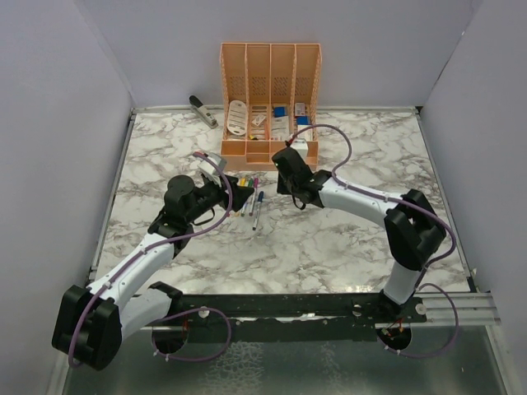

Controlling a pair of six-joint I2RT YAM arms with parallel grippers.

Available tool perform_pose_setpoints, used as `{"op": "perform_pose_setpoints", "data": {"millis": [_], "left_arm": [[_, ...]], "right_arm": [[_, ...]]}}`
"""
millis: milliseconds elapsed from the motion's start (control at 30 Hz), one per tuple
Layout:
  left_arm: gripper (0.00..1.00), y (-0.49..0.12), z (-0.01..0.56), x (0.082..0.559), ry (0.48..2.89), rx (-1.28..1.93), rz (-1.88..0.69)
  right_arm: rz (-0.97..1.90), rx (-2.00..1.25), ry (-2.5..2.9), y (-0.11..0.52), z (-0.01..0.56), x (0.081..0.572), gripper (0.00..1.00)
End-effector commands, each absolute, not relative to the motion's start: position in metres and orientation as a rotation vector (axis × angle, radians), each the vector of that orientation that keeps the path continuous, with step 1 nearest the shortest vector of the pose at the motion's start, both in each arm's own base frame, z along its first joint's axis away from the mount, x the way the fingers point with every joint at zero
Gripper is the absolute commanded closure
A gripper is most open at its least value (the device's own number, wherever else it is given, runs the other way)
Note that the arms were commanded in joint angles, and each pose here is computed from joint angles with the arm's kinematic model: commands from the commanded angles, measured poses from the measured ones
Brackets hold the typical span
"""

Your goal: Insert the pens into the pen caps

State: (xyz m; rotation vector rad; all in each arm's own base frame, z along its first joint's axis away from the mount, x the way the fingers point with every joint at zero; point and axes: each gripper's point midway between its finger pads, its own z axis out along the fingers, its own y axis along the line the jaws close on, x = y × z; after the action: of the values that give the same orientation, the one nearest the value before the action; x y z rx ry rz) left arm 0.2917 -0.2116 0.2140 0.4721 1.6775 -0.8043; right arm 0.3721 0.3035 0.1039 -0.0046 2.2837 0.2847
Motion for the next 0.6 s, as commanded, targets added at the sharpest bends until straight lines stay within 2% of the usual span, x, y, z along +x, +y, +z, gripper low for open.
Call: {"op": "perform_pose_setpoints", "data": {"millis": [0, 167, 233, 267, 367, 567], "left_arm": [[0.38, -0.208, 0.225, 0.298, 1.65, 0.462, -0.758], [0.39, -0.196, 0.219, 0.312, 1.695, 0.389, -0.683], [0.04, -0.186, 0.214, 0.319, 1.728, 0.328, -0.628], [0.01, -0.178, 0.212, 0.323, 1.749, 0.292, -0.59], [0.01, -0.144, 0.205, 0.338, 1.813, 0.15, -0.429], [0.01, -0.062, 0.218, 0.355, 1.788, -0.094, -0.163]], "right_arm": [[0.159, 0.102, 2.171, 0.255, 0.142, 0.378, 0.96], [0.155, 0.314, 2.125, 0.165, 0.156, 0.394, 0.81], [0.13, 0.375, 2.06, 0.127, 0.168, 0.398, 0.76], [0.104, 0.397, 2.023, 0.108, 0.175, 0.399, 0.72], [0.025, 0.483, 1.944, 0.055, 0.189, 0.396, 0.63], [-0.067, 0.641, 1.851, -0.029, 0.197, 0.384, 0.54]]}}
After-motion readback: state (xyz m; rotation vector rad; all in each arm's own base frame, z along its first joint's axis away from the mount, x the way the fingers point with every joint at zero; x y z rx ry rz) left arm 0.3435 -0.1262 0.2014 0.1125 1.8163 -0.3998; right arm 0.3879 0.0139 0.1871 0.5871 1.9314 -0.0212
